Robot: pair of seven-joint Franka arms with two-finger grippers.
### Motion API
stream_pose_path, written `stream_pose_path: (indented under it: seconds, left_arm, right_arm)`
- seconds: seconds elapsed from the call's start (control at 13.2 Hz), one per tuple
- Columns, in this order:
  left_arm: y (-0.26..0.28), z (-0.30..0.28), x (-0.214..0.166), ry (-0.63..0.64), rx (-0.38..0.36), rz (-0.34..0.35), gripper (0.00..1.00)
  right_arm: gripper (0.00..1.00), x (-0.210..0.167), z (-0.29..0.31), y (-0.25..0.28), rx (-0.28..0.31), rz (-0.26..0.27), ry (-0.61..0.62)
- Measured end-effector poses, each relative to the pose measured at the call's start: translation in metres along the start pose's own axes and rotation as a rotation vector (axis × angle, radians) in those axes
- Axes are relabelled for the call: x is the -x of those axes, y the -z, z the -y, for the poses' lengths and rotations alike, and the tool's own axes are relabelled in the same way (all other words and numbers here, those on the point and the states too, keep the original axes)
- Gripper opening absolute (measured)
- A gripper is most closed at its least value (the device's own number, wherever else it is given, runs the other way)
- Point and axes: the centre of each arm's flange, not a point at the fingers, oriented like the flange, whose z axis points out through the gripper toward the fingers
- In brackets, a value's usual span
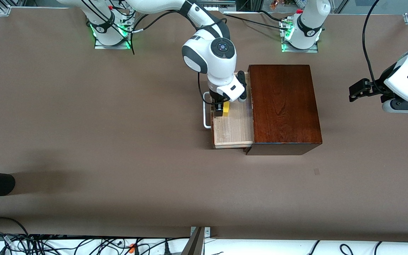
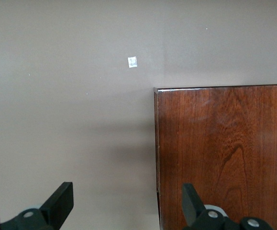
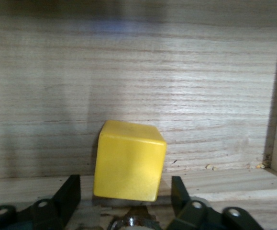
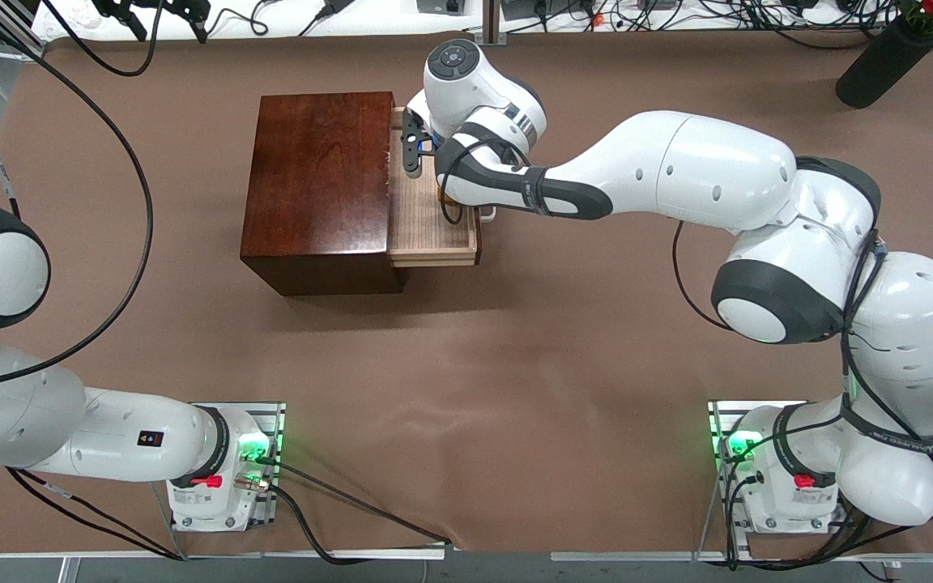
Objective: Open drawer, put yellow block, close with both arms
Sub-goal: 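Release the cube in the drawer and lift the right gripper away, then move the left gripper to the drawer front while the right gripper retracts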
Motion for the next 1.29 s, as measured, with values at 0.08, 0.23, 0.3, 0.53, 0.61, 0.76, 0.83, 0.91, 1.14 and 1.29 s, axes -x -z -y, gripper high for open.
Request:
stream_pose_path:
  seconds: [0.08, 0.23, 0.3, 0.53, 0.61, 0.76, 0.83, 0.91, 1.14, 1.29]
  left_arm:
    - [0.000, 0.000, 0.000, 0.000, 0.000, 0.000, 1.00]
    - [0.001, -0.001, 0.000, -0.001, 0.000, -0.002, 1.00]
    - [0.002, -0.001, 0.000, -0.002, 0.000, -0.005, 1.00]
    - [0.007, -0.008, 0.000, -0.014, 0.000, -0.015, 1.00]
    - [0.007, -0.011, 0.000, -0.018, 0.000, -0.016, 1.00]
    - [0.008, -0.012, 0.000, -0.020, 0.000, -0.017, 1.00]
    - [0.008, -0.012, 0.000, -0.020, 0.000, -0.017, 1.00]
    - [0.008, -0.012, 0.000, -0.020, 0.000, -0.017, 1.00]
    - [0.008, -0.013, 0.000, -0.023, 0.000, -0.017, 1.00]
    - [0.008, -0.022, 0.001, -0.038, 0.000, -0.018, 1.00]
  right_arm:
    - [0.99, 0.000, -0.002, 0.005, 0.005, -0.004, -0.002]
    - [1.00, -0.001, -0.008, 0.025, 0.013, -0.007, -0.009]
    - [1.00, 0.001, -0.012, 0.047, 0.016, -0.005, -0.015]
    - [1.00, 0.032, -0.035, 0.142, 0.032, 0.003, -0.070]
    - [1.00, 0.056, -0.051, 0.175, 0.056, -0.002, -0.110]
    - [1.00, 0.116, -0.085, 0.228, 0.105, 0.004, -0.202]
    - [1.00, 0.147, -0.096, 0.249, 0.114, 0.022, -0.244]
    - [1.00, 0.175, -0.102, 0.266, 0.107, 0.053, -0.286]
    - [1.00, 0.239, -0.122, 0.283, 0.099, 0.128, -0.397]
    - [1.00, 0.266, -0.133, 0.291, 0.120, 0.141, -0.448]
